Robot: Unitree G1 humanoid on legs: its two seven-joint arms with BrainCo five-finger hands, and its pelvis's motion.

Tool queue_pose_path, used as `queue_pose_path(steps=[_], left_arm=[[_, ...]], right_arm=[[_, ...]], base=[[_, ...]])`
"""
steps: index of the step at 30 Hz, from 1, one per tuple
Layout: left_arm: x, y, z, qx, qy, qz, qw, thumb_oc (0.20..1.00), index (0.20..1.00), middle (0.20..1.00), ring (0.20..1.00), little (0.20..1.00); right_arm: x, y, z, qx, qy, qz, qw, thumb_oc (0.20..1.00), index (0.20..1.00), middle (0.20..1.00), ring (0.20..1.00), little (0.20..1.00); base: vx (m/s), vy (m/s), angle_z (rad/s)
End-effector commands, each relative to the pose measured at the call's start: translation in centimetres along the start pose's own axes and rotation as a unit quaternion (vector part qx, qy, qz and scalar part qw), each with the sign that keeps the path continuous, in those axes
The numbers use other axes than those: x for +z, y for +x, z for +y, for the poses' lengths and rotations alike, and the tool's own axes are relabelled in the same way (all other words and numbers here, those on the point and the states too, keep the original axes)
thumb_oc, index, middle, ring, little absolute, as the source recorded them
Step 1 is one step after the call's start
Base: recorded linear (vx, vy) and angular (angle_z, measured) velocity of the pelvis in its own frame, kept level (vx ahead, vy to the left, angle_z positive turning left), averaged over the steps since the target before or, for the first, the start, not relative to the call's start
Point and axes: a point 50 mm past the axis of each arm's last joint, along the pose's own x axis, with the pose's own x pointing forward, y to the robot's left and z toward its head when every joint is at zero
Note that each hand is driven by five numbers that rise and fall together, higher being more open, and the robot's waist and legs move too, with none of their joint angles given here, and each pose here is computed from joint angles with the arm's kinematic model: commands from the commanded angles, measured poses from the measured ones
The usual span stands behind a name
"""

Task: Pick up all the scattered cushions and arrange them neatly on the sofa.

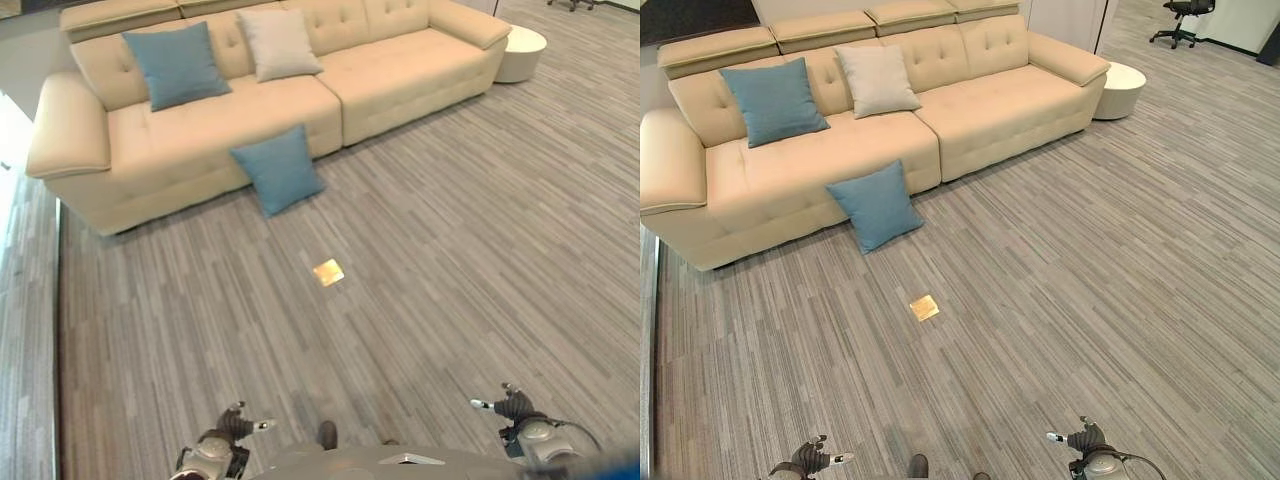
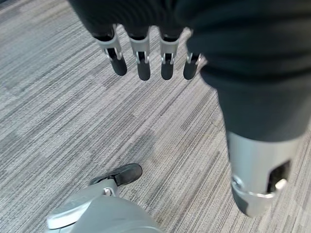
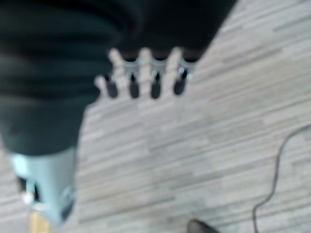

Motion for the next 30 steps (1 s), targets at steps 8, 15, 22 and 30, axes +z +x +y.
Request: queue_pose_path(steps=[8, 15, 22, 30], left_arm=[[2.6, 0.7, 0.0, 0.002, 0.005, -0.014, 1.0, 1.0, 1.0, 1.0, 1.0, 1.0], [3.9, 0.9, 0.0, 0.001, 0.001, -0.032, 0.999, 1.0, 1.0, 1.0, 1.0, 1.0], [3.5, 0.8, 0.3, 0.004, 0.007, -0.022, 1.0, 1.0, 1.0, 1.0, 1.0, 1.0], [4.6, 0.9, 2.0, 0.022, 0.019, -0.044, 0.999, 1.0, 1.0, 1.0, 1.0, 1.0]], right_arm=[[0.7, 0.2, 0.2, 0.001, 0.004, 0.003, 1.0, 1.0, 1.0, 1.0, 1.0, 1.0], [1.4, 0.4, -0.2, -0.003, 0.006, -0.009, 1.0, 1.0, 1.0, 1.0, 1.0, 1.0], [1.0, 0.3, 0.1, 0.001, 0.009, 0.001, 1.0, 1.0, 1.0, 1.0, 1.0, 1.0], [4.2, 0.4, 1.9, 0.037, -0.032, -0.058, 0.997, 1.0, 1.0, 1.0, 1.0, 1.0]], base=[[0.0, -0.061, 0.06], [-0.02, -0.056, 0.2], [0.15, 0.116, 0.64], [0.27, 0.254, -0.32]])
